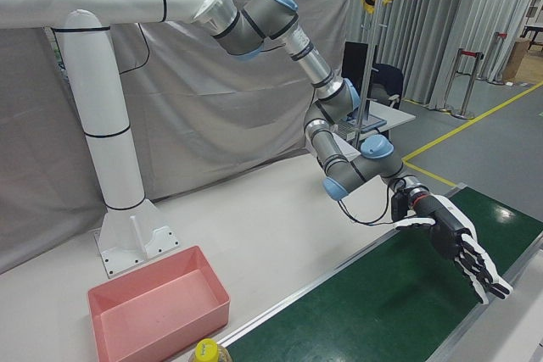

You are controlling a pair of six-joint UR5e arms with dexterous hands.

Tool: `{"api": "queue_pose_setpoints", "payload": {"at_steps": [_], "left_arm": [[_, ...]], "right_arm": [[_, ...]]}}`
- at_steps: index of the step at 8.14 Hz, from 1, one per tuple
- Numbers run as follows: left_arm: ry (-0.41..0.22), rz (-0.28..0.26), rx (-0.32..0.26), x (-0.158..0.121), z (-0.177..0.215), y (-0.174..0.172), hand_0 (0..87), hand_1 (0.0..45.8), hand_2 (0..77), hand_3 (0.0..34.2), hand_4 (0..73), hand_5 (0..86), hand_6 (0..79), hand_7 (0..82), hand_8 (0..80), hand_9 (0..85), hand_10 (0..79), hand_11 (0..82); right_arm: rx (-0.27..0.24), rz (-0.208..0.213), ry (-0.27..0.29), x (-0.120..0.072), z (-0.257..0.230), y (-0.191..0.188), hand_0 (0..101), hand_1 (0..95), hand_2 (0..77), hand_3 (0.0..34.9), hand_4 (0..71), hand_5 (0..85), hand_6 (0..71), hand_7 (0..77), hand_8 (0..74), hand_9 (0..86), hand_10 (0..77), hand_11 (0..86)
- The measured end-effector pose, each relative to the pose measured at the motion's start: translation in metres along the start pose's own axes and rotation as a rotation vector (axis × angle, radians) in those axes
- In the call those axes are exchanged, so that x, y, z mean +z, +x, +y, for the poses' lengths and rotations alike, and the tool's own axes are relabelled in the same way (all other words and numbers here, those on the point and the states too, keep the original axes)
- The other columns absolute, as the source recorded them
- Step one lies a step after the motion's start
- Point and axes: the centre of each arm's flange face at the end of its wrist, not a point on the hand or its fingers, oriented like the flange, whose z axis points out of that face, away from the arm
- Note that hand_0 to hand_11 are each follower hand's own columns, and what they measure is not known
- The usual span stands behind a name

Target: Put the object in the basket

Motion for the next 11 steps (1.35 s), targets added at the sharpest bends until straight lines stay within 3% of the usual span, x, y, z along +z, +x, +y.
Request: {"api": "queue_pose_setpoints", "payload": {"at_steps": [5, 7, 8, 11], "left_arm": [[-0.012, -0.009, -0.021, 0.018, 0.046, 0.004, 46.8, 12.5, 3.8, 0.0, 0.5, 15.3, 1.1, 0.5, 0.0, 0.5, 6.5, 10.9], [-0.018, -0.055, -0.035, 0.035, 0.079, -0.022, 46.8, 12.5, 1.6, 0.0, 0.5, 15.3, 1.1, 0.5, 0.0, 0.5, 6.5, 12.5], [-0.014, -0.082, -0.042, 0.047, 0.097, -0.038, 46.9, 9.8, 1.1, 0.0, 0.5, 15.3, 1.1, 0.5, 0.0, 0.5, 7.1, 12.5], [0.018, -0.101, -0.035, 0.064, 0.120, -0.054, 46.8, 12.5, 1.1, 0.0, 0.5, 14.2, 0.0, 0.5, 0.0, 0.5, 7.6, 13.1]], "right_arm": [[0.000, 0.000, 0.000, 0.000, 0.000, 0.000, 0, 0.0, 0.5, 0.2, 0.0, 0.0, 0.0, 0.5, 0.0, 0.0, 0.0, 0.0], [0.000, 0.000, 0.000, 0.000, 0.000, 0.000, 0, 0.0, 0.5, 0.2, 0.0, 0.0, 0.0, 0.5, 0.0, 0.0, 0.0, 0.0], [0.000, 0.000, 0.000, 0.000, 0.000, 0.000, 0, 0.0, 0.5, 0.2, 0.0, 0.0, 0.0, 0.5, 0.0, 0.0, 0.0, 0.0], [0.001, 0.000, 0.000, 0.000, 0.000, 0.000, 0, 0.0, 0.5, 0.2, 0.0, 0.0, 0.0, 0.5, 0.0, 0.0, 0.0, 0.0]]}}
